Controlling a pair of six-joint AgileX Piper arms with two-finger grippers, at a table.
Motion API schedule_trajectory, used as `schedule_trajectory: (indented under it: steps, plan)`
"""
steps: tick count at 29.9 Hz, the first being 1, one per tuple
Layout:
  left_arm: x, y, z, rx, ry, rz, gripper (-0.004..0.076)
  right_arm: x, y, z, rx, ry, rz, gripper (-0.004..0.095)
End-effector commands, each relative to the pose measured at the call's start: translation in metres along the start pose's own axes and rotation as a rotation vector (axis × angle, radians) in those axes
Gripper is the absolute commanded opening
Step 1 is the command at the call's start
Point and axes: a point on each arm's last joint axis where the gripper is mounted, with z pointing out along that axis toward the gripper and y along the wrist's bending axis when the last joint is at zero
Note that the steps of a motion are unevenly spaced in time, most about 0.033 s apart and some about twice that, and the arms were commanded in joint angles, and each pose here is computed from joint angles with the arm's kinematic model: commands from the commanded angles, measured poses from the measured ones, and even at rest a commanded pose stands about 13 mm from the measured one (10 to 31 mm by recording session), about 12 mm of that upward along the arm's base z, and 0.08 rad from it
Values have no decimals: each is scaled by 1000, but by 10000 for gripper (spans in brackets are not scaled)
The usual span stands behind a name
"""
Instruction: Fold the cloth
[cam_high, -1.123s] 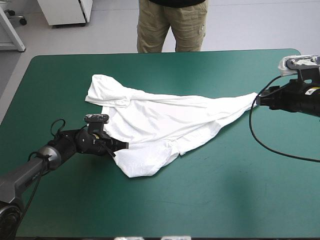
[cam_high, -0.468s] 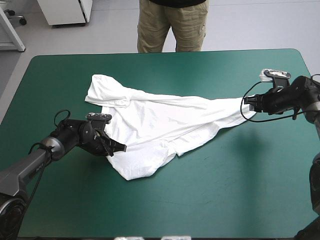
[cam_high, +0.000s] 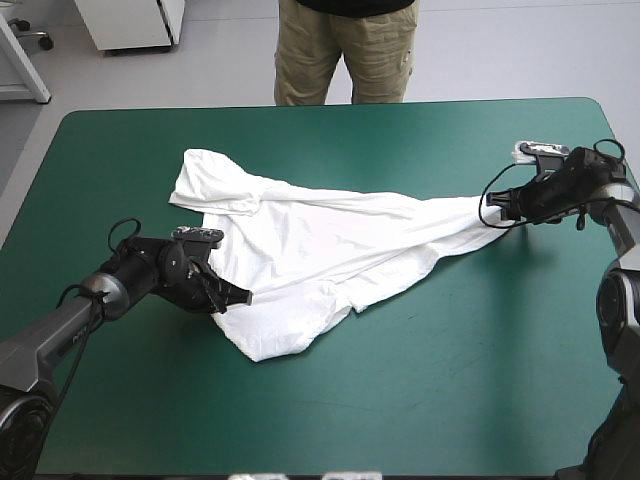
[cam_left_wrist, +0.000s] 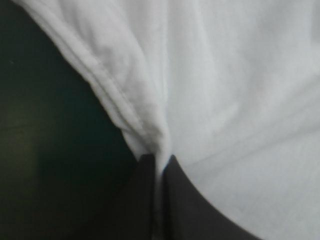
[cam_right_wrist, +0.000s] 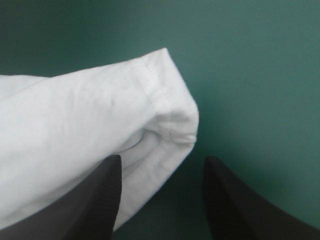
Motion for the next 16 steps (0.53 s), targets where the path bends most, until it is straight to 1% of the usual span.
schedule_trajectory:
  steps: [1,4,6,9,12,13,16]
  plan:
    - [-6,-2,-13,5,-46,-5,-9,-14,-2,-15,14,-64,-2,472]
    - [-6,-2,-13,5,-46,-5,-9,-14,4,-5,1,-55,-4,464]
    - [-6,-2,-13,5,-46,-5,-9,-13,10,1,-16,-45,-6,426]
    - [-6,-2,-13,5,-45,-5,-9,-12,24,5,-35,-36,-54,294]
    - [-6,-2,-14,4,-41,2,-9,-10,36,7,-45,-16,-95,48]
    - [-6,-2,-14,0,-38,7,-9,-10,38,7,-48,-6,-95,-15]
    - [-7,1,-23,-41,-6,51,-9,-6,38,1,-45,34,-107,-3]
